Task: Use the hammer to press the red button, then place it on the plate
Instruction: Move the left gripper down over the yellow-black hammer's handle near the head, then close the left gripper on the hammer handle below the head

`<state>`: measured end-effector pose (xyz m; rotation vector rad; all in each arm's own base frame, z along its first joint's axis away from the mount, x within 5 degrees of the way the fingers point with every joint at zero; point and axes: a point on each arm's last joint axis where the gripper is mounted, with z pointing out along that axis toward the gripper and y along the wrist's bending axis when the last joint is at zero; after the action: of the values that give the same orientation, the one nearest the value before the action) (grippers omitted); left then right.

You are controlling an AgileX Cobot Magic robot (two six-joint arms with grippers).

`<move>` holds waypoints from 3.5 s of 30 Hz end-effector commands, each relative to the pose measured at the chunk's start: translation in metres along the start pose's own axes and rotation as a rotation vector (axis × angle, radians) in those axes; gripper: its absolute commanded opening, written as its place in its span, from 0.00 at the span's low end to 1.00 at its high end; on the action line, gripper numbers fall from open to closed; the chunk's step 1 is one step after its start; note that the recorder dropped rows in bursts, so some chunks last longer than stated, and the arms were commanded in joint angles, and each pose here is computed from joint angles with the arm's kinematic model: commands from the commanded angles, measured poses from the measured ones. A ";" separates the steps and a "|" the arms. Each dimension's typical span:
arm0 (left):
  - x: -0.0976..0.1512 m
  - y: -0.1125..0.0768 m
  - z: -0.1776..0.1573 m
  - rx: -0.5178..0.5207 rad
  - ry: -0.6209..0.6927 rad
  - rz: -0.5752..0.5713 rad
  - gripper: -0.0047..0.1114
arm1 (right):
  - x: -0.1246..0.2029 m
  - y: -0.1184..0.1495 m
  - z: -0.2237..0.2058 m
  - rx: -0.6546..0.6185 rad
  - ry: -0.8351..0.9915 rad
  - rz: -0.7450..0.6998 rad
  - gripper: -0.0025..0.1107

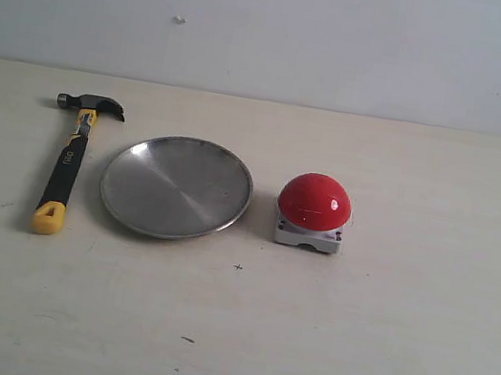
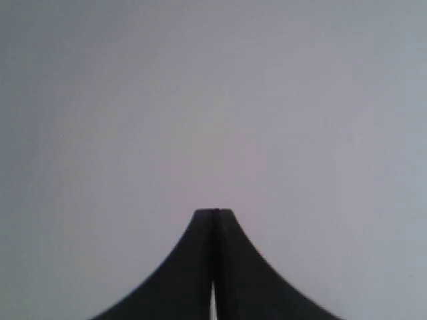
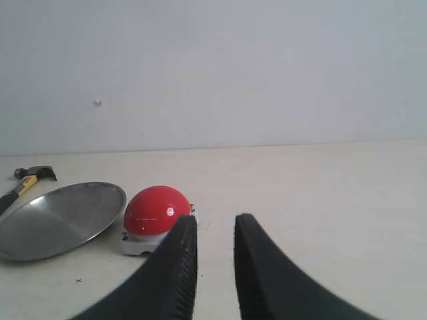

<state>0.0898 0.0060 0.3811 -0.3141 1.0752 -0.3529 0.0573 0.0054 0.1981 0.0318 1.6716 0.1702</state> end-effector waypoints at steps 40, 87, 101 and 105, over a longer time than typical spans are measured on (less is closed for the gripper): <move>0.388 0.080 0.295 -0.248 1.741 0.311 0.46 | 0.000 0.000 0.000 0.005 -0.011 0.002 0.21; 0.439 0.095 0.270 -0.345 1.827 0.263 0.46 | 0.000 0.000 0.000 0.005 -0.011 0.002 0.21; 0.439 0.096 0.270 -0.328 1.832 0.283 0.04 | 0.000 0.000 0.000 0.005 -0.011 0.002 0.21; 0.433 0.096 0.273 -0.325 1.818 0.327 0.04 | 0.000 0.000 0.000 0.005 -0.011 0.002 0.21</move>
<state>0.5330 -0.0716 0.1105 -0.0489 2.9530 -0.1117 0.0573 0.0054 0.1981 0.0318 1.6716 0.1702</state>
